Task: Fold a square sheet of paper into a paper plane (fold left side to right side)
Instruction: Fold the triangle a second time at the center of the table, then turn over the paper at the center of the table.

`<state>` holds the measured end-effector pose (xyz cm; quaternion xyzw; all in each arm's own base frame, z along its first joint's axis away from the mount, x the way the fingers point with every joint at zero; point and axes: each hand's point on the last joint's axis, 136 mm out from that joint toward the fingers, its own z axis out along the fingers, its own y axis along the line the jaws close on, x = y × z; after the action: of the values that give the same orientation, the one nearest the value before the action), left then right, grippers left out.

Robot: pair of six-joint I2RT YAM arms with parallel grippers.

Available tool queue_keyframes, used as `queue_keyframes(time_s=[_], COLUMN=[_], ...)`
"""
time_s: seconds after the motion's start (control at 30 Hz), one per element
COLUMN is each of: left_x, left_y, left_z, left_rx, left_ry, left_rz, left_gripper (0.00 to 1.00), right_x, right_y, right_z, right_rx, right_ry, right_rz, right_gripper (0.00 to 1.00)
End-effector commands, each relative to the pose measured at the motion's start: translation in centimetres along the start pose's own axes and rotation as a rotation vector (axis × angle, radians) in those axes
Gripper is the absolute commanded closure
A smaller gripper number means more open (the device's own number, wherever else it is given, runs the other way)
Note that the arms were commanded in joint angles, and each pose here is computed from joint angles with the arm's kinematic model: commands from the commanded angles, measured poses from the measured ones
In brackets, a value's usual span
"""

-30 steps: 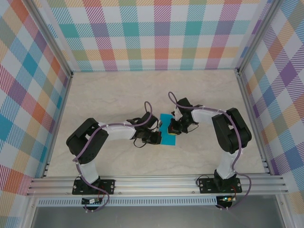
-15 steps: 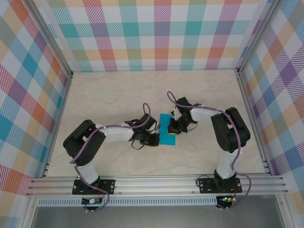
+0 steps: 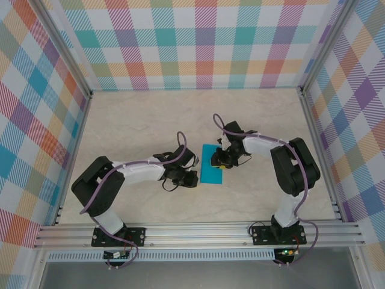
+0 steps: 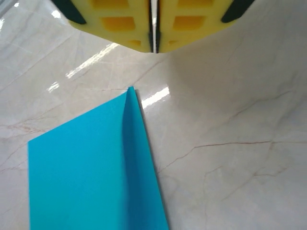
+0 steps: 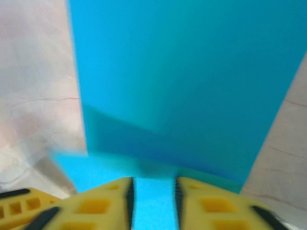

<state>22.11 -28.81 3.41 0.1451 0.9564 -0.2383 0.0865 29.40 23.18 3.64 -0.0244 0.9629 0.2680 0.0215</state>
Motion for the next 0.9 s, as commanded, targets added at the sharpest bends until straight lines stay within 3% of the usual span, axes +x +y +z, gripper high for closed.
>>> queue_keyframes(time_s=[0.0,0.23,0.5,0.57,0.7,0.87], left_x=[-1.2,-5.4,-7.2,-7.3,-7.7,-7.9], left_y=[0.0,-2.7,-4.4,-4.3,-3.4,-2.4], left_z=[-1.9,-1.5,0.7,1.4,1.6,0.1], left_rx=[0.007,0.163,0.235,0.232,0.172,0.114], left_ry=[-0.049,-0.118,-0.089,-0.077,-0.092,-0.148], left_rz=[-0.040,-0.106,-0.080,-0.080,-0.074,-0.072], left_gripper=[0.77,0.60,0.58,0.62,0.83,0.94], right_x=[-1.5,0.8,3.9,4.3,4.7,4.3], right_y=[1.2,0.0,-0.5,-0.7,-0.6,0.9], right_z=[-4.1,-7.1,-6.8,-6.8,-6.6,-5.9], right_rx=[0.012,0.023,-0.020,-0.025,-0.043,-0.133], right_ry=[-0.142,-0.235,-0.205,-0.205,-0.196,-0.172], right_rz=[-0.049,0.005,0.028,0.032,0.030,0.039], right_gripper=[0.57,0.31,0.28,0.28,0.29,0.33])
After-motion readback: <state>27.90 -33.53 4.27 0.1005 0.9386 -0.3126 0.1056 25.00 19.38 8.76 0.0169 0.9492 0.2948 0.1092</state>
